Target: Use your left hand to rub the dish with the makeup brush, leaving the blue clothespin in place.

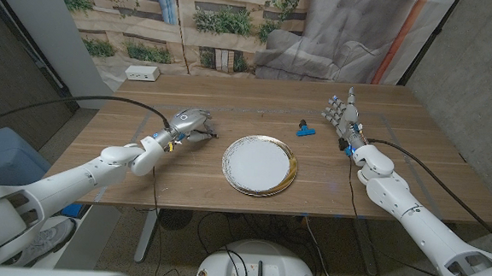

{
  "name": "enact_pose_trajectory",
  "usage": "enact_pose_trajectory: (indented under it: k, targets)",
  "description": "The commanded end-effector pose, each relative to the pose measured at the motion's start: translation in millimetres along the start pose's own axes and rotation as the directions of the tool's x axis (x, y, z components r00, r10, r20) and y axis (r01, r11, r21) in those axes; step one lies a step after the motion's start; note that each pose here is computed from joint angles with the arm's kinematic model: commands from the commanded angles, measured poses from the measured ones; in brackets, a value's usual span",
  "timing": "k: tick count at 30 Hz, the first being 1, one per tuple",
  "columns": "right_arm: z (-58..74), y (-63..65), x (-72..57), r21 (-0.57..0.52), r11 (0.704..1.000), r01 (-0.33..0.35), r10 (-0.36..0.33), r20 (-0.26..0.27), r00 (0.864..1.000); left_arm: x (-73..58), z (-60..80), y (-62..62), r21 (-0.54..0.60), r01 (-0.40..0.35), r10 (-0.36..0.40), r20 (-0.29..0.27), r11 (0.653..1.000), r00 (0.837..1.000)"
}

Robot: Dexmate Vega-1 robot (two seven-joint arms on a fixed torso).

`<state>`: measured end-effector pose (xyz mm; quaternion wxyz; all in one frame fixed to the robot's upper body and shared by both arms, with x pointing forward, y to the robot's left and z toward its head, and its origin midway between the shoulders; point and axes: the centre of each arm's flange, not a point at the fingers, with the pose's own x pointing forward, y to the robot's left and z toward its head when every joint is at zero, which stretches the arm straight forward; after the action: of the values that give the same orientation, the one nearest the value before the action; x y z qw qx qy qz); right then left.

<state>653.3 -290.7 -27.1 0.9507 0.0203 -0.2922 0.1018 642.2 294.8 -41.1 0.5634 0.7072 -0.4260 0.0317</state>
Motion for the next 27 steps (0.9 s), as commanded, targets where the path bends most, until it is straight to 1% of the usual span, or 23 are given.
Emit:
enact_pose_trajectory:
  k: [1,4,13,22,27]
  targets:
    - [-0.1,0.0,0.0,0.0,1.0,0.0,0.0,0.0,1.0,1.7,-0.7,2.1,0.031,0.034,-0.035,0.003,0.999,0.999]
    - [-0.1,0.1,0.0,0.0,1.0,0.0,0.0,0.0,1.0,2.2,-1.0,3.8,0.038,0.039,-0.039,0.005,0.999,0.999]
    - [0.1,0.1,0.0,0.0,1.0,0.0,0.0,0.0,1.0,1.3,2.9,8.4,0.063,0.044,-0.046,0.033,0.997,0.998]
    - [0.2,0.1,0.1,0.0,1.0,0.0,0.0,0.0,1.0,-0.5,3.5,12.6,0.069,0.048,-0.05,0.029,0.996,0.998]
    - [0.1,0.0,0.1,0.0,1.0,0.0,0.0,0.0,1.0,-1.5,1.3,15.5,0.073,0.053,-0.055,0.021,0.996,0.998]
